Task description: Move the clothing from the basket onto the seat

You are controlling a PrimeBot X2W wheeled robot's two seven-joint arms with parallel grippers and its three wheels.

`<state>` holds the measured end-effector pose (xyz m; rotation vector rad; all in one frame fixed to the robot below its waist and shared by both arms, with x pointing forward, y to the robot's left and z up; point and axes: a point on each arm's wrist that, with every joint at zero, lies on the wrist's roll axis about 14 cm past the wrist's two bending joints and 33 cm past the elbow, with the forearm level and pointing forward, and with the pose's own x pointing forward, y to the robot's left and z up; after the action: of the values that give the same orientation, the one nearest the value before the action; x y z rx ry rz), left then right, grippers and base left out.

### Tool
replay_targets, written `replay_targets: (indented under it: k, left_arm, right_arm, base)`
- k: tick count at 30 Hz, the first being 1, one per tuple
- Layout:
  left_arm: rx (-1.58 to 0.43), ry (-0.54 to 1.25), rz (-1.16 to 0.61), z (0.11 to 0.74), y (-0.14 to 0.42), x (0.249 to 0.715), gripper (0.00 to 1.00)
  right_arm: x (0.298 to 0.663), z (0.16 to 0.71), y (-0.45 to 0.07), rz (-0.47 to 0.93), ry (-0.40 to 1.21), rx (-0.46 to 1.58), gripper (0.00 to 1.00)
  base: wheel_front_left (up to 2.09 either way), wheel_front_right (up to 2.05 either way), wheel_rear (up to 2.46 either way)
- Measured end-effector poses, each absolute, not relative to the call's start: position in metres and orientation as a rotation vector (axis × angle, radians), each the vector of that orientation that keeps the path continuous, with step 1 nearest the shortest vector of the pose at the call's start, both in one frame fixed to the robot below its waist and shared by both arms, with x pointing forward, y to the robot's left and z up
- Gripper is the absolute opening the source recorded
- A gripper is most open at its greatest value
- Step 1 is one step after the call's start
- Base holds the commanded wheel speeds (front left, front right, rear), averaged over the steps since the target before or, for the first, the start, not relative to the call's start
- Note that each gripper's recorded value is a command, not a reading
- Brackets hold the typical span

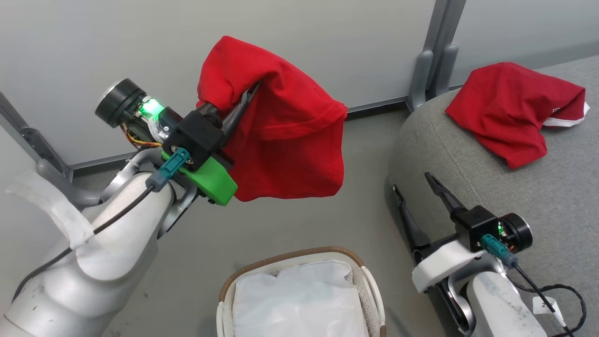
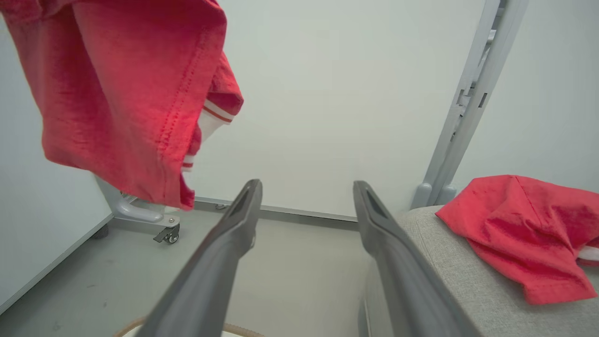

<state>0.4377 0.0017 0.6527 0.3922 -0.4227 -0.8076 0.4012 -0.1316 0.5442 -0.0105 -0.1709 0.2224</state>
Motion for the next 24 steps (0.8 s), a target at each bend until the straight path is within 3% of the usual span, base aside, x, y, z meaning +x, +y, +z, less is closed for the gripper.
replay_targets:
  k: [11, 24]
  left_arm:
    - [0.402, -0.463, -0.833, 0.665, -0.004, 0.431, 0.00]
    - [0.371, -0.504, -0.891, 0.673, -0.018, 0.407, 0.00]
  right_arm:
    - [0.402, 0.550, -0.061, 0.439, -0.176, -0.004, 1.00]
    - [0.420, 0.565, -0.011, 0.604, -0.181, -0.027, 1.00]
  base:
    - [0.00, 0.00, 0.00]
    - [0.00, 0.00, 0.00]
